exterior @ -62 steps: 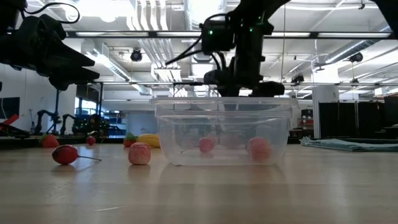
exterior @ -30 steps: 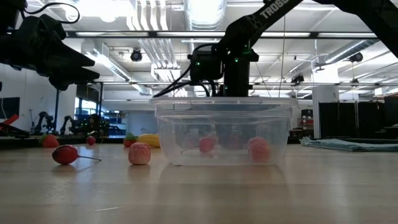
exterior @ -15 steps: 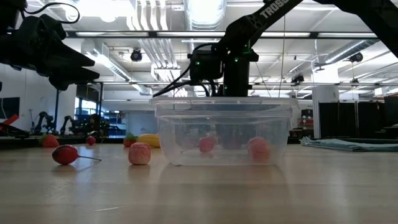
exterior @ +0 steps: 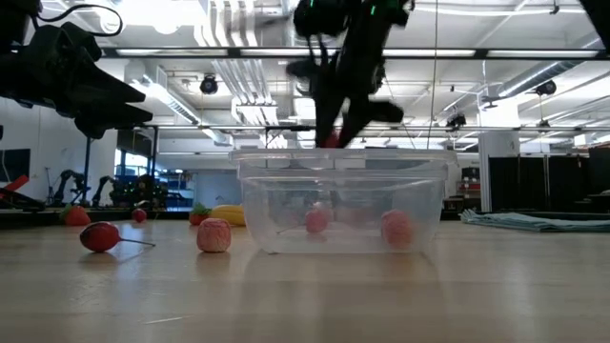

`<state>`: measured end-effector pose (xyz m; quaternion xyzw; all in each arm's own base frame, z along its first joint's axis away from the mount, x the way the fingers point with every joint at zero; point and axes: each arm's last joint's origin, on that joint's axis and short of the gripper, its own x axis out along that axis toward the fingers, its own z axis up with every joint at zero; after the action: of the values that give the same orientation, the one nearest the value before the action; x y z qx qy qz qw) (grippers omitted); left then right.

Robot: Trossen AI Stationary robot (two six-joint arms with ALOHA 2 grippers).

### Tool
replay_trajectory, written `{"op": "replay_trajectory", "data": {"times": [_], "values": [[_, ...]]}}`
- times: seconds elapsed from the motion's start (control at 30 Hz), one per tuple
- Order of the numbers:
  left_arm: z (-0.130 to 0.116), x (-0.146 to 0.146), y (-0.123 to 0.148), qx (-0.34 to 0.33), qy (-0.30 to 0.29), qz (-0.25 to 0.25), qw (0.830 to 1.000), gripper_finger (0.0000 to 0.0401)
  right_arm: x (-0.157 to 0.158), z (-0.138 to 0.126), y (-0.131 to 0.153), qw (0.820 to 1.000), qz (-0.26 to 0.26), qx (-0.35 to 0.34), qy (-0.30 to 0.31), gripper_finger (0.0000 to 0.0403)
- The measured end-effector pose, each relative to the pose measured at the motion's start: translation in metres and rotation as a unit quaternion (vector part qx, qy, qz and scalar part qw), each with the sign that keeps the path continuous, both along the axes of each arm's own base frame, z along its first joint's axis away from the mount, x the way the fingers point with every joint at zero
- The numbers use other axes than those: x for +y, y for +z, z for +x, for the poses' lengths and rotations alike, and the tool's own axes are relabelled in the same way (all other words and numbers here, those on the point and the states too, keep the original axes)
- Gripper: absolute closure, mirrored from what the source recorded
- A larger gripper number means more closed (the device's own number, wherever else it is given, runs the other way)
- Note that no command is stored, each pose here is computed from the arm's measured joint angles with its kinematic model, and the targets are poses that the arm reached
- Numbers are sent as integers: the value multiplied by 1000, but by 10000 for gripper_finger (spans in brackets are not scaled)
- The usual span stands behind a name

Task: Pick and placing Produce into tupperware
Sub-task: Put the red strawberry into the transparent bin

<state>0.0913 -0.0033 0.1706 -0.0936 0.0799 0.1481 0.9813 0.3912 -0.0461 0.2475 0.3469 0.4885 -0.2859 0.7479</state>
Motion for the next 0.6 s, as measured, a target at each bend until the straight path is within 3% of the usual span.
{"op": "replay_trajectory", "data": {"times": [0.1, 0.27, 0.47, 0.6], "values": [[0, 0, 0, 0, 0, 0, 1000, 143, 27, -7, 23, 1000, 9, -22, 10, 263], [0, 0, 0, -2, 0, 0, 1000, 143, 74, -14, 30, 999, 40, -26, 5, 263], [0, 0, 0, -1, 0, 0, 1000, 143, 119, -7, 6, 998, 65, -1, -20, 259], [0, 0, 0, -2, 0, 0, 1000, 143, 133, -3, -12, 997, 65, 20, -24, 234]]}}
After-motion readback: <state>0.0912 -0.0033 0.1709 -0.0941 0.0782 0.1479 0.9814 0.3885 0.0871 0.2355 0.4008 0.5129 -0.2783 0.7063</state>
